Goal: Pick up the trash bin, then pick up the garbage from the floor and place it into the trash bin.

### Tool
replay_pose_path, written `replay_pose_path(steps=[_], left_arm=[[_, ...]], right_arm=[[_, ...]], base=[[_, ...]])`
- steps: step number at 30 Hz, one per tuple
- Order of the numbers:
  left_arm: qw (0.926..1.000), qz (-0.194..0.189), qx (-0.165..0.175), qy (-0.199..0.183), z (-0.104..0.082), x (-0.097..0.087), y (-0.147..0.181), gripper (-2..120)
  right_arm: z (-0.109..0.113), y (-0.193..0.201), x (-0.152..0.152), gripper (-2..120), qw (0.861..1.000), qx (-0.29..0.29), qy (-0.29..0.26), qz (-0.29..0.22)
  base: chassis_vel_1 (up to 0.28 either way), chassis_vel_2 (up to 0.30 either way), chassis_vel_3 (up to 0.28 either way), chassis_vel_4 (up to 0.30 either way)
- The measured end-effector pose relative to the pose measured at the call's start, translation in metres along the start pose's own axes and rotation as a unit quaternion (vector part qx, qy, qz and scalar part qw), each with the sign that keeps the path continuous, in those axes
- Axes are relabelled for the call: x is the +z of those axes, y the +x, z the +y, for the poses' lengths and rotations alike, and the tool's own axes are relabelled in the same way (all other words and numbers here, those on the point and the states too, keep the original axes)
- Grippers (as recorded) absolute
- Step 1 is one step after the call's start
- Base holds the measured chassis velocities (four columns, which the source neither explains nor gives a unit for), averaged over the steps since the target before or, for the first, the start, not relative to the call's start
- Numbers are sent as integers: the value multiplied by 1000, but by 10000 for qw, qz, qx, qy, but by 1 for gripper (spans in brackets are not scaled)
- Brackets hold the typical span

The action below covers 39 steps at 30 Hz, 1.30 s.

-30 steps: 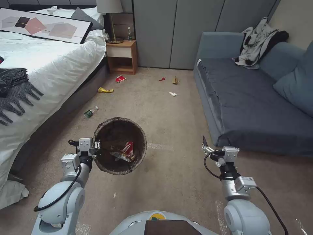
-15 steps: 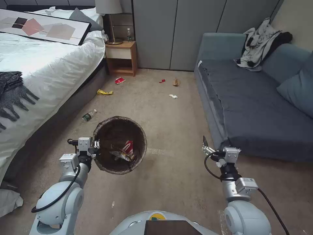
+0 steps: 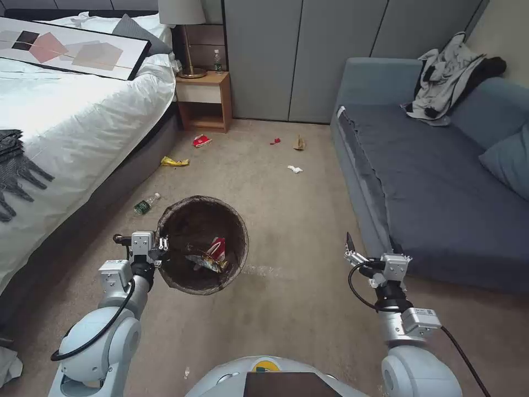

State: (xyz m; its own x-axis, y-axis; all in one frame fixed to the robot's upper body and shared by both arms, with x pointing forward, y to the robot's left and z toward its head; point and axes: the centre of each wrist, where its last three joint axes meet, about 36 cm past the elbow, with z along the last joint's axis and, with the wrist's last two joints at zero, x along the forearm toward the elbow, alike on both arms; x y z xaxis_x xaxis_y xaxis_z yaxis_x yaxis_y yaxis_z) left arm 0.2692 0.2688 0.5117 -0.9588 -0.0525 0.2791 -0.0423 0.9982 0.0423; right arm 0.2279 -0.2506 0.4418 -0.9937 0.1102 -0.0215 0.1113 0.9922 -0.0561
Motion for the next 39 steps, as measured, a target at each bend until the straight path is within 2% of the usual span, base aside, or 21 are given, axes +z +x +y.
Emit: replay_pose_path(steps=[39], left_arm=[[10000,-15,-25,1,-1,-1,4,3]], right_arm=[[0,1,1,100,10000,-16,-5,-29]], base=[[-147,137,143,-141]])
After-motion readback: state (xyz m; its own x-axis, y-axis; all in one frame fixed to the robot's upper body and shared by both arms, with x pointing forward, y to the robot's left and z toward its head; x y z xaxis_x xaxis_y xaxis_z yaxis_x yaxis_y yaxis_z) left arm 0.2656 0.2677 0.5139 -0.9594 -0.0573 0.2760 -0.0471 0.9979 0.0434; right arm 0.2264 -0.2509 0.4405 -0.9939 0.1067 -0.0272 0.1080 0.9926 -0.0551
